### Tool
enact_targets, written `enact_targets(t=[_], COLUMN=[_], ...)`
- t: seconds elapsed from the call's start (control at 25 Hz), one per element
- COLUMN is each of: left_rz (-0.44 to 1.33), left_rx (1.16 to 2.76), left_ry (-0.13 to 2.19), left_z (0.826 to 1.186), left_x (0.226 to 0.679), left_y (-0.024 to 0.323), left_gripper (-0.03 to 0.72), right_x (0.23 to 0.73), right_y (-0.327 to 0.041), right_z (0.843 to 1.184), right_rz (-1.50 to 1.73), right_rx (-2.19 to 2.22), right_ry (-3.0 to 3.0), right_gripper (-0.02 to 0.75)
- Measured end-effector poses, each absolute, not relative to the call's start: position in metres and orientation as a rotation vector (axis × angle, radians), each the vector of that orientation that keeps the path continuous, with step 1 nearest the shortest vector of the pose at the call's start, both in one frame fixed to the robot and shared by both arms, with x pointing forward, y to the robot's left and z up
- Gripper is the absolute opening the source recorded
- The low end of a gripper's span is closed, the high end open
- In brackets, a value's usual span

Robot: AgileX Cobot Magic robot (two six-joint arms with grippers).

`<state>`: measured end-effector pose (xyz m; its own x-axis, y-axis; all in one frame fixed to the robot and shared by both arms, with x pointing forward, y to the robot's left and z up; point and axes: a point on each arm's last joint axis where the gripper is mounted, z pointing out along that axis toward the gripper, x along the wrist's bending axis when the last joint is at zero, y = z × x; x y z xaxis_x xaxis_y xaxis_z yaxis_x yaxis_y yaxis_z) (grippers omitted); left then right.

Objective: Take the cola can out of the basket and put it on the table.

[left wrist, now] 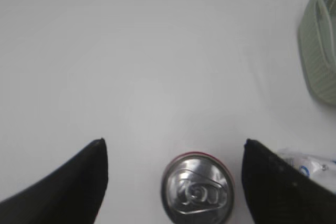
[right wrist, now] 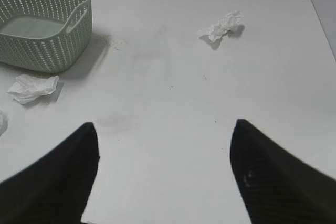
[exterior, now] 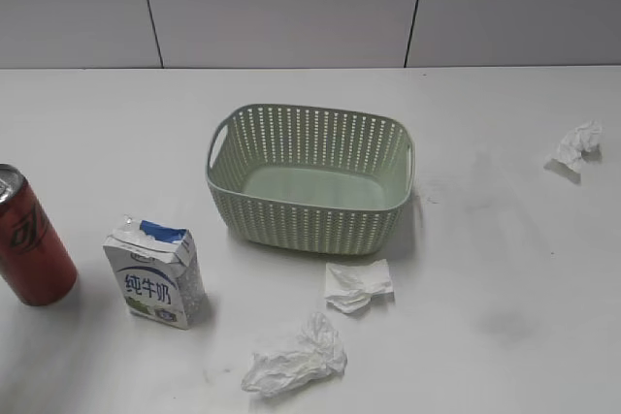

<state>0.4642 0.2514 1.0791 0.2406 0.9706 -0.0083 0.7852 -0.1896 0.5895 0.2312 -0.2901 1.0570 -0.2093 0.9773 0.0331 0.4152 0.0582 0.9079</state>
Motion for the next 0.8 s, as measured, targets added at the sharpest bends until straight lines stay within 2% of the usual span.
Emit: enact_targets(t=[0.12,0.24,0.48,0.64,0.8], left_rz=[0.574,0.592,0.419,0.379,0.405], left_rx=[1.997,1.941,1.982,1.932,1.868], left_ry=[1.632,1.721,1.92,1.881,1.815], left_z=[1.115,1.135,1.131,1.142,1.15], left_x=[0.469,0.469,0.452,0.436,0.401], left_y=[0.264,0.282,0.304,0.298,0.293], left_gripper=[0.6,0.596,0.594,0.59,0.589], right_x=[0.231,0.231,0.231,0.231,0.231], right_y=[-0.29,-0.29,-0.29,-0.29,-0.29], right_z=[1.057,1.057,1.057,1.057,1.057], right_rz=[1.121,1.121,1.121,1.121,1.121], right_rx=[1.404,1.404,1.404,1.404,1.404], right_ry=[1.699,1.699,1.699,1.699,1.699], right_gripper=[0.59,0.59,0.59,0.59,0.589])
